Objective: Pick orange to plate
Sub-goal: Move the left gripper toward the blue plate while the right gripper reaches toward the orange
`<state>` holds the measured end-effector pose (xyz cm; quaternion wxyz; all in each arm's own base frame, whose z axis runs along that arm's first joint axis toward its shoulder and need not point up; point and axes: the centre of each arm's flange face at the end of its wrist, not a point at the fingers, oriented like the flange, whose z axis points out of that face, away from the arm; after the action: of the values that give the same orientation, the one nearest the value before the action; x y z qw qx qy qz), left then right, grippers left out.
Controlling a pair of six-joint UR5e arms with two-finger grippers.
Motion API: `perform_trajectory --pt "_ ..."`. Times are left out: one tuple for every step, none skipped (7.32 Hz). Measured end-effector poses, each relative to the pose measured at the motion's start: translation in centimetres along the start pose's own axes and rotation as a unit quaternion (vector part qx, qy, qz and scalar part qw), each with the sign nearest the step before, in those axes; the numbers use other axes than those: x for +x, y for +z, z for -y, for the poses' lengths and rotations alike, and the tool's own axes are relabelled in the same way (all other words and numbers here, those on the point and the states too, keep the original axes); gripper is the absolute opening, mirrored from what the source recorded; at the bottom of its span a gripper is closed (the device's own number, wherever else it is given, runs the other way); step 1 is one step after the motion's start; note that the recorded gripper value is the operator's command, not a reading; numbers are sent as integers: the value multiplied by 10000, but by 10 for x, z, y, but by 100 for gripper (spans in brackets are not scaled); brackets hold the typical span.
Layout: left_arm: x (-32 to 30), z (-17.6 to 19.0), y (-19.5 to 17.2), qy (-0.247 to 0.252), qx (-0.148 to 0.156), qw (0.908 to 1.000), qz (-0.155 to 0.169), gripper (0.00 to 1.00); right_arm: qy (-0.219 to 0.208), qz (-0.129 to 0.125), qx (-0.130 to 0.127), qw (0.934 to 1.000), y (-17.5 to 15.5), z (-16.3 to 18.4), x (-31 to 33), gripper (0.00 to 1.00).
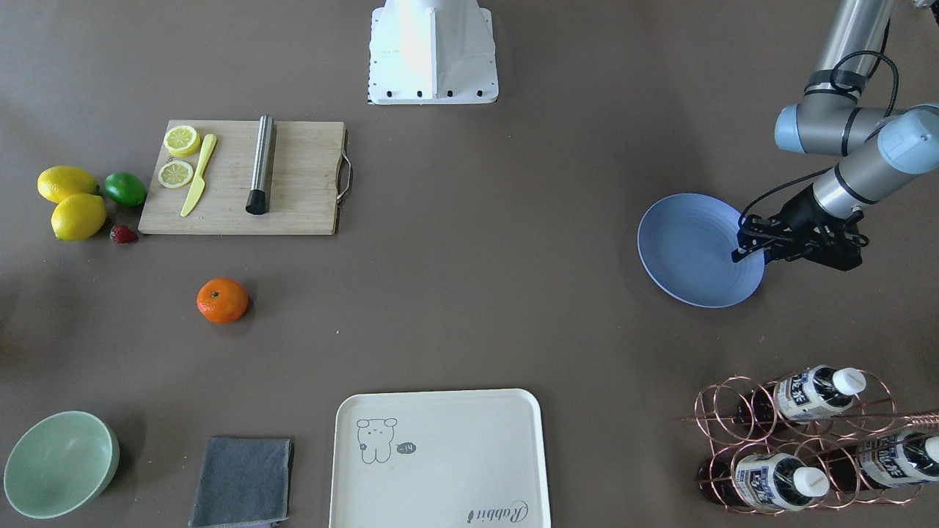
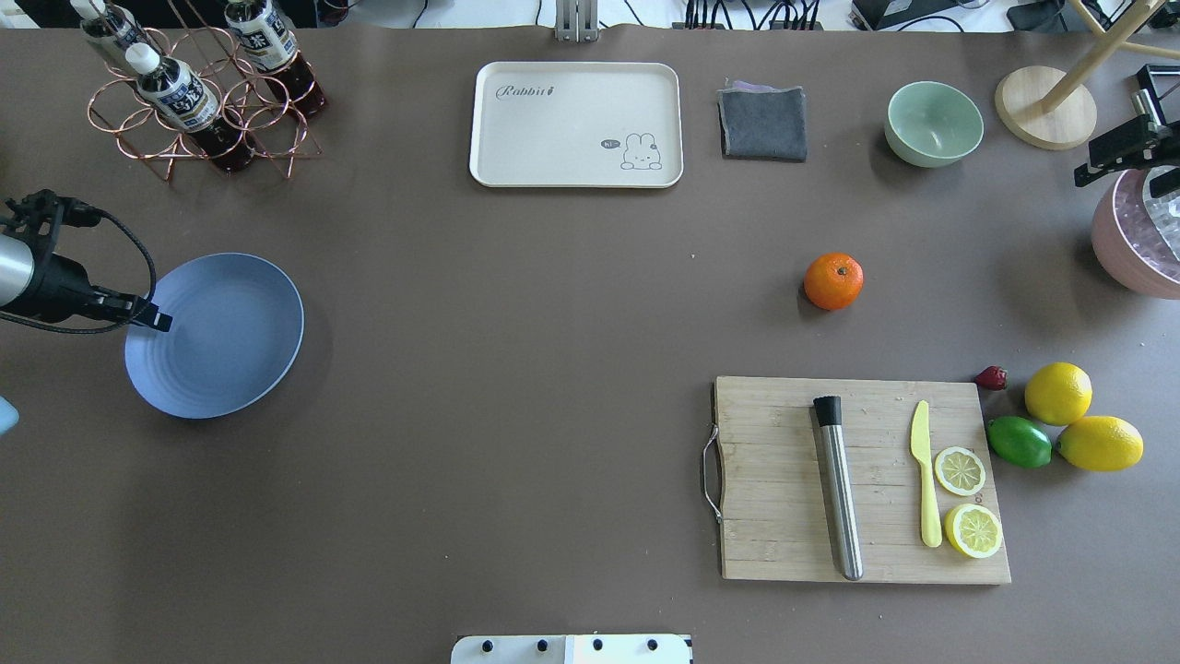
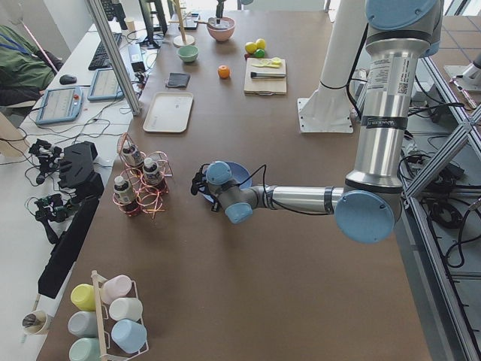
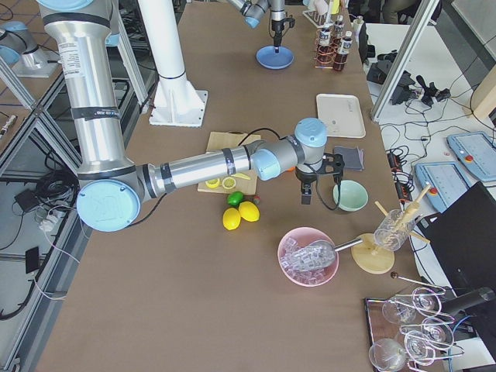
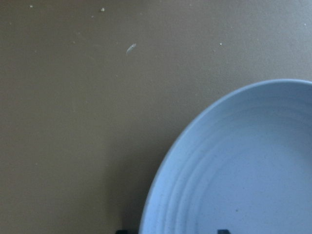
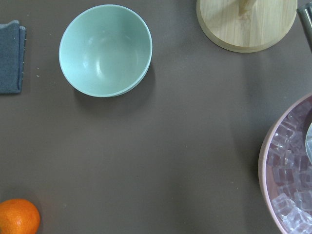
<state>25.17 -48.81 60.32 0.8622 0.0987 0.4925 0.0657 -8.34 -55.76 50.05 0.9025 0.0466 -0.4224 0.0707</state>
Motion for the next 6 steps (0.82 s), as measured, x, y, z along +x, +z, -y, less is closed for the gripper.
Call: perform_trajectory --pt "1 0 -1 7 6 10000 -11 0 19 3 -2 10000 0 0 0 100" --pt "3 1 -3 13 10 10000 -39 0 22 0 -19 10000 2 0 -1 100" --pt "7 4 -10 23 22 9999 -122 0 15 -2 -44 10000 5 -1 -2 100" --pt "15 12 -26 2 50 9996 -280 0 5 0 -60 10000 7 -1 -3 100" --pt "27 23 -46 -111 92 9987 -480 0 -15 4 -61 10000 8 0 -6 100" --pt "44 33 -61 -274 152 9974 -644 0 -45 13 -66 10000 10 3 -12 100"
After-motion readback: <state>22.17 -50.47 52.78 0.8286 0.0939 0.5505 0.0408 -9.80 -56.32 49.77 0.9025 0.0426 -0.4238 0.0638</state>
